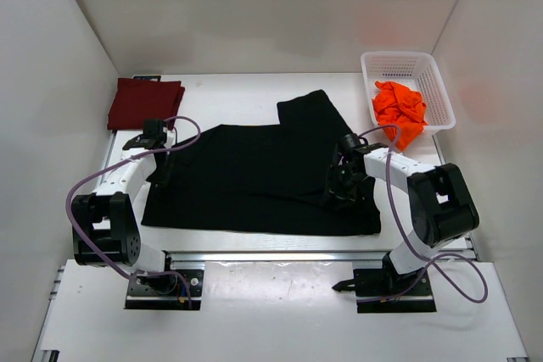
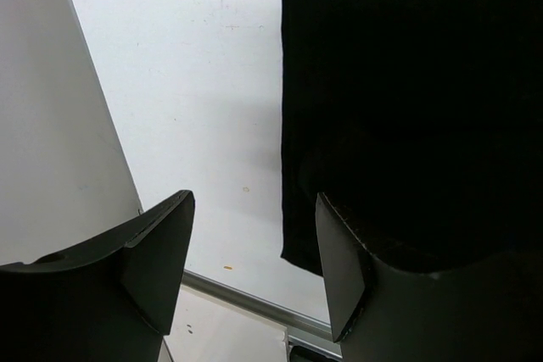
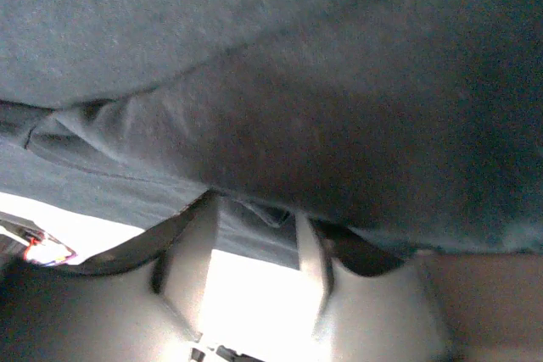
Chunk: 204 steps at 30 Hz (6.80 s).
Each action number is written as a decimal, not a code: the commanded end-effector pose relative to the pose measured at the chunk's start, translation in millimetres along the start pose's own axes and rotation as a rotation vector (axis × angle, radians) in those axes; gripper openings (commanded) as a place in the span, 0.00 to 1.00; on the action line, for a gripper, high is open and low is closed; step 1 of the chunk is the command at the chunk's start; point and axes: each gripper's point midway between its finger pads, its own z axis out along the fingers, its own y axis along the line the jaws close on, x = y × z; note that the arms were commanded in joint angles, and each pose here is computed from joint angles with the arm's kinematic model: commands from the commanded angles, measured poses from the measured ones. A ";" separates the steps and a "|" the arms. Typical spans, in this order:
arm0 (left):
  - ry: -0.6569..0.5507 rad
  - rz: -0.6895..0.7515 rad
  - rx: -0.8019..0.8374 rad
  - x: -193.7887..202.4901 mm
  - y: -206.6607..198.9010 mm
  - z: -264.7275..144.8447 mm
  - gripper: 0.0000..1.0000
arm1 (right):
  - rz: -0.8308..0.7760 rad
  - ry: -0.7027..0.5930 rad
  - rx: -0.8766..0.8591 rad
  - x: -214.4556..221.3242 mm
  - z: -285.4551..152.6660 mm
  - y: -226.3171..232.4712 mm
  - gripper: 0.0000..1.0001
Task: Fold and stack the t-shirts
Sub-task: Fold the flattened tshirt in 1/3 of the way
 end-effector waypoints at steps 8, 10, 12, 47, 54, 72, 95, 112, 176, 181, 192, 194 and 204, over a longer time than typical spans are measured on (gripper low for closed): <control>-0.044 -0.030 0.002 -3.3 -0.1 -6.2 0.70 | 0.001 -0.073 -0.048 -27.3 -1.7 11.9 0.18; -0.045 -0.034 0.010 -2.7 -1.8 -6.0 0.70 | -0.002 -0.074 -0.049 -28.0 -4.1 11.5 0.10; -0.050 -0.039 0.011 -2.4 -1.8 -6.6 0.70 | -0.020 -0.083 -0.038 -35.2 -10.1 14.8 0.08; -0.032 -0.007 -0.014 8.5 0.4 -4.7 0.70 | -0.333 -0.037 -0.202 -117.8 -2.3 94.3 0.34; -0.041 -0.018 -0.005 2.4 -1.3 -4.0 0.70 | -0.437 -0.176 -0.348 -129.7 -47.5 134.6 0.37; -0.408 0.513 0.850 -150.2 -278.8 -174.6 0.70 | -0.025 -0.319 -0.018 -98.3 -63.6 -28.1 0.00; -0.317 0.544 1.021 -175.9 -456.7 -155.2 0.68 | 0.095 -0.167 0.016 -25.9 -24.8 -71.9 0.00; -0.269 0.544 1.032 -166.8 -468.8 -140.0 0.27 | 0.106 -0.152 0.056 -19.4 -25.0 -84.6 0.00; 0.247 -0.145 0.010 52.7 14.8 22.7 0.84 | 0.406 -0.187 0.010 22.4 -17.9 -115.8 0.09; 0.197 -0.174 -0.005 38.2 24.9 16.7 0.82 | 0.466 -0.262 0.038 15.4 -43.7 -124.1 0.00; -0.175 0.083 0.241 -39.6 -31.8 -33.8 0.48 | 0.481 -0.349 -0.034 18.3 -69.0 -111.9 0.34; -0.170 0.145 0.340 -36.1 -58.1 -33.7 0.51 | 0.457 -0.375 -0.033 12.6 -75.4 -106.6 0.37; -0.004 0.187 0.363 -11.8 -89.3 1.5 0.55 | 0.449 -0.395 -0.071 15.1 -73.4 -102.3 0.37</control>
